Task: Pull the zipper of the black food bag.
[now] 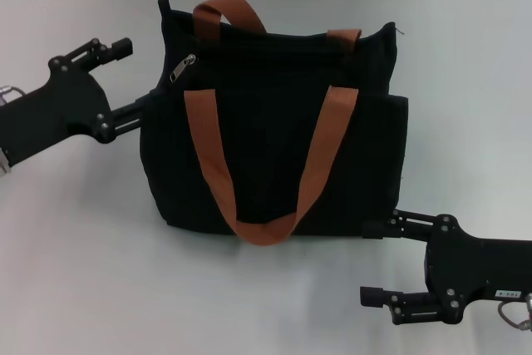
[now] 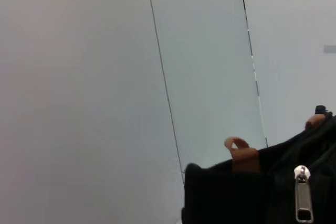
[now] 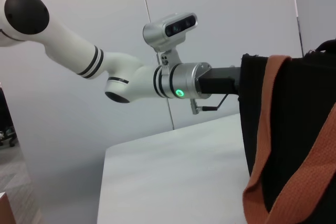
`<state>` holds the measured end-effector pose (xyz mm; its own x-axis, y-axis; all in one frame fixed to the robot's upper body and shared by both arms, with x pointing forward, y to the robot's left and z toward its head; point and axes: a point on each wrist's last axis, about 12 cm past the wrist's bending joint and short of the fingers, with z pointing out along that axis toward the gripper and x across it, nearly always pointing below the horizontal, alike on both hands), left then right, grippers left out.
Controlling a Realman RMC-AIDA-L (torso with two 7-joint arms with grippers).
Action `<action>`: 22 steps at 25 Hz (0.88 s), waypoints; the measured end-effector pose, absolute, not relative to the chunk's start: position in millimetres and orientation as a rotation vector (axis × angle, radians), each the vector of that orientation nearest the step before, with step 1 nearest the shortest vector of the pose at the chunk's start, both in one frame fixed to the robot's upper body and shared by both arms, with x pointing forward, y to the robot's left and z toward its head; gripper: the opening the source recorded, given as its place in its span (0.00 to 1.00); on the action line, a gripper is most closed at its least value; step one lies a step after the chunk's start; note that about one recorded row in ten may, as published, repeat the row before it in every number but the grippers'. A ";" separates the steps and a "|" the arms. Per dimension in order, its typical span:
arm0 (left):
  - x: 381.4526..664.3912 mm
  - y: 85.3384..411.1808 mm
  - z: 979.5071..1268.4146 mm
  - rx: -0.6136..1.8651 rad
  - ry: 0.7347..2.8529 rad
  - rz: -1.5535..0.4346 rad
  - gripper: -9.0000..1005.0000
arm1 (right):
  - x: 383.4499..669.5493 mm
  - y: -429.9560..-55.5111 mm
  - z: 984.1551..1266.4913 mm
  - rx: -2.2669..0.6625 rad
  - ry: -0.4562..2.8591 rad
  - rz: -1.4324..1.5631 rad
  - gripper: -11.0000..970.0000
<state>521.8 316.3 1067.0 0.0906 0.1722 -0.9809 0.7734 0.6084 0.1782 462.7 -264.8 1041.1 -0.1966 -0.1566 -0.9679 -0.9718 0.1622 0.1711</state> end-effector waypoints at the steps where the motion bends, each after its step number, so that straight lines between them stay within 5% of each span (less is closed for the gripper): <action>1: 523.9 315.7 1068.4 0.860 1.438 -0.535 0.72 | 462.6 -264.8 1041.1 -1.127 1.541 1.145 0.85; 17: 528.7 302.8 1076.2 0.952 1.318 -0.480 0.71 | 463.8 -262.0 1040.7 -1.129 1.538 1.145 0.85; 22: 529.5 300.6 1076.9 0.982 1.301 -0.473 0.63 | 464.0 -261.7 1040.7 -1.129 1.537 1.144 0.83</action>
